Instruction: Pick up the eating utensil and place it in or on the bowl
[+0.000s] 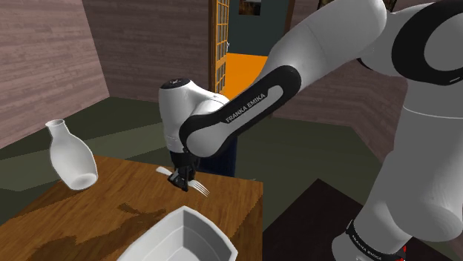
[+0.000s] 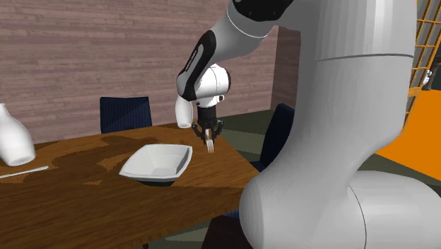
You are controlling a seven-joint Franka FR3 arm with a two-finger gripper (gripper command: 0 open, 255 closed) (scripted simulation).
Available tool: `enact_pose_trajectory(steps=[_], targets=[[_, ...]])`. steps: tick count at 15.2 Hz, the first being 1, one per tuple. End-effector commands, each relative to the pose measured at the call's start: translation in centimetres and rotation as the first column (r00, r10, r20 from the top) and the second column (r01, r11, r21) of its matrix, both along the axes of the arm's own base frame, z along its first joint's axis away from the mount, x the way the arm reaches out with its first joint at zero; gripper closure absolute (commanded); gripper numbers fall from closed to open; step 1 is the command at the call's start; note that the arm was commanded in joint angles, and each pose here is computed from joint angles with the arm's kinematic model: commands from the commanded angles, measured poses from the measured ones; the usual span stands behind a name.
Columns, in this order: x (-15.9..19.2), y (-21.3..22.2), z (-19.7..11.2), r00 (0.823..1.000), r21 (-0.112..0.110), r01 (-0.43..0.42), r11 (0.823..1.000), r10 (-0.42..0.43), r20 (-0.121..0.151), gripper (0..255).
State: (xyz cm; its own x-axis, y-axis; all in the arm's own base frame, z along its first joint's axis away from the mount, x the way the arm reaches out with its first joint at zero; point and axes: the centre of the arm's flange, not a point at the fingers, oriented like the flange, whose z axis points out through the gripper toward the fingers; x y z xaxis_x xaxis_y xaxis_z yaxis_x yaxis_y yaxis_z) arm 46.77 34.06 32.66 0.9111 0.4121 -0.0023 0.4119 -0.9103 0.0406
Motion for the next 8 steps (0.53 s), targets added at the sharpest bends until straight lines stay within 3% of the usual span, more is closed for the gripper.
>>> enact_pose_trajectory(steps=[1, 8], targets=[[0.0, 0.1, 1.1, 1.0, 0.0, 0.0, 1.0, 0.0, 0.0, 255], [0.0, 0.1, 4.7, 1.0, 0.0, 0.0, 1.0, 0.0, 0.0, 255]])
